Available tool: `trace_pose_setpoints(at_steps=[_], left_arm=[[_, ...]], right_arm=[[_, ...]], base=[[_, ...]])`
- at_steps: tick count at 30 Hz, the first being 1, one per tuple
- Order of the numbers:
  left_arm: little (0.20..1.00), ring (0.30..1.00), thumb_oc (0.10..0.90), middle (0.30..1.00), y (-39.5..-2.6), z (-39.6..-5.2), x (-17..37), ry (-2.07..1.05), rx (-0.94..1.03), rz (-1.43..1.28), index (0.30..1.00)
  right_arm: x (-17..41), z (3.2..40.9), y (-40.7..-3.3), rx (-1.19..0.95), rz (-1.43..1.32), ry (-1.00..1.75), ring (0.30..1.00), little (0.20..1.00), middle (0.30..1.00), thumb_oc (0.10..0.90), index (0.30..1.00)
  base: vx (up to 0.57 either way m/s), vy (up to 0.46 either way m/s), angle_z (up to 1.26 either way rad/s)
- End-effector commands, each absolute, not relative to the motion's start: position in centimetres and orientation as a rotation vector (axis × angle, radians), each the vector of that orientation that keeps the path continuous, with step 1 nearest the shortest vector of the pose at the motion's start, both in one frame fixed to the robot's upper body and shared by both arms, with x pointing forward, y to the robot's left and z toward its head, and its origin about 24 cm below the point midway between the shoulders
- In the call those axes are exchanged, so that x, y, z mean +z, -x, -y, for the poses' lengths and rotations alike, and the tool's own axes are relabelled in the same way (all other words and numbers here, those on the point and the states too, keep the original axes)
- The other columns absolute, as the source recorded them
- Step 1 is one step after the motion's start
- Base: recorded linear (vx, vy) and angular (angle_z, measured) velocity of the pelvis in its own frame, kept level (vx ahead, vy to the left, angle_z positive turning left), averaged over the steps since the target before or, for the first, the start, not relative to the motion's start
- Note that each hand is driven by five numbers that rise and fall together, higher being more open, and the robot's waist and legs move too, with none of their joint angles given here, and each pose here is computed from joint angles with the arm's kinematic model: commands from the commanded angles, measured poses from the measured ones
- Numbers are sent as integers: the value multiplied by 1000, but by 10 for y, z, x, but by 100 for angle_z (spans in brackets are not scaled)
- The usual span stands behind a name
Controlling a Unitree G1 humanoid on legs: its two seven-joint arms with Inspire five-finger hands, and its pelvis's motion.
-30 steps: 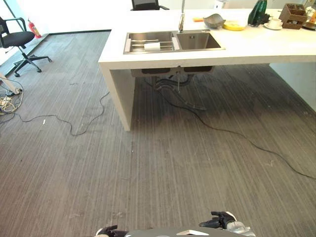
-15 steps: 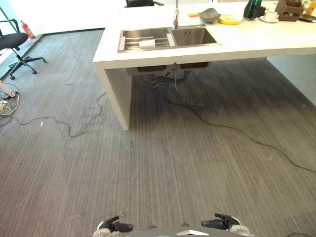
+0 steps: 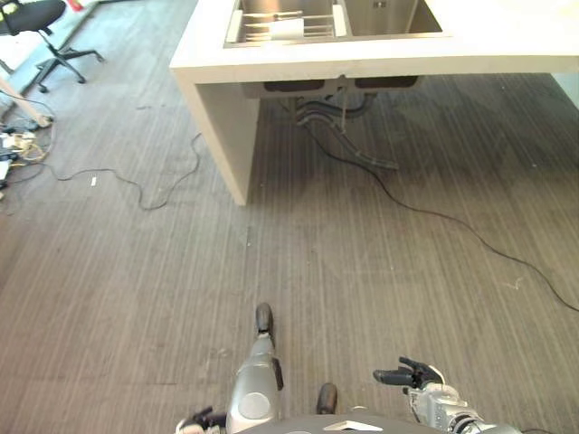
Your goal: Place the dishes in the dishwasher.
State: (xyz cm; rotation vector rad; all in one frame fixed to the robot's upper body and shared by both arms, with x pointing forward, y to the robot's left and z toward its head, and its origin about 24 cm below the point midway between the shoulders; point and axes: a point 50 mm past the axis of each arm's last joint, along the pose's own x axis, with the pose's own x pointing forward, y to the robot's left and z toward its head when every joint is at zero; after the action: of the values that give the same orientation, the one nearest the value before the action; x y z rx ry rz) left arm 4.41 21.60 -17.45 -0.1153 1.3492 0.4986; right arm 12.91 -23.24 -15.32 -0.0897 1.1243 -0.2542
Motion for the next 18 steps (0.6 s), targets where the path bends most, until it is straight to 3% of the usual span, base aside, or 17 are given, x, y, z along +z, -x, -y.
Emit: trace_pose_setpoints(at_steps=[1, 5, 7, 8, 11, 12, 15, 18], left_arm=[[900, 900, 800, 900, -61, -233, -168, 15, 518, -1263, 900], [900, 900, 800, 900, -118, -258, -146, -36, 600, -1001, 900], [900, 900, 800, 900, -222, -275, -66, 0, 663, -421, 900], [900, 900, 800, 900, -222, -275, -66, 0, 664, -421, 900], [900, 900, 800, 900, -273, -267, 51, -97, 544, 151, 900], [900, 900, 800, 900, -273, -267, 51, -97, 544, 151, 900], [900, 900, 800, 900, -286, -253, 124, -249, 417, 465, 900], [900, 900, 800, 900, -284, -243, 139, -209, 370, 542, 900]], right_arm=[[-157, 233, -113, -266, -1137, 89, 900, 900, 900, 800, 900], [-164, 217, -98, -226, -1184, 71, 900, 900, 900, 800, 900], [-158, 213, -118, -236, -1086, 38, 900, 900, 900, 800, 900], [-158, 213, -118, -236, -1086, 39, 900, 900, 900, 800, 900], [-144, 215, -147, -262, -927, -22, 900, 900, 900, 800, 900], [-144, 215, -147, -262, -926, -22, 900, 900, 900, 800, 900], [-141, 214, -156, -212, -906, -15, 900, 900, 900, 800, 900], [-144, 213, -150, -203, -931, -20, 900, 900, 900, 800, 900]], base=[[545, 150, -71], [494, 199, -43], [304, 184, 16], [239, 143, 52], [329, 126, 53], [356, 82, 23], [355, -46, 22], [281, -146, 44]])
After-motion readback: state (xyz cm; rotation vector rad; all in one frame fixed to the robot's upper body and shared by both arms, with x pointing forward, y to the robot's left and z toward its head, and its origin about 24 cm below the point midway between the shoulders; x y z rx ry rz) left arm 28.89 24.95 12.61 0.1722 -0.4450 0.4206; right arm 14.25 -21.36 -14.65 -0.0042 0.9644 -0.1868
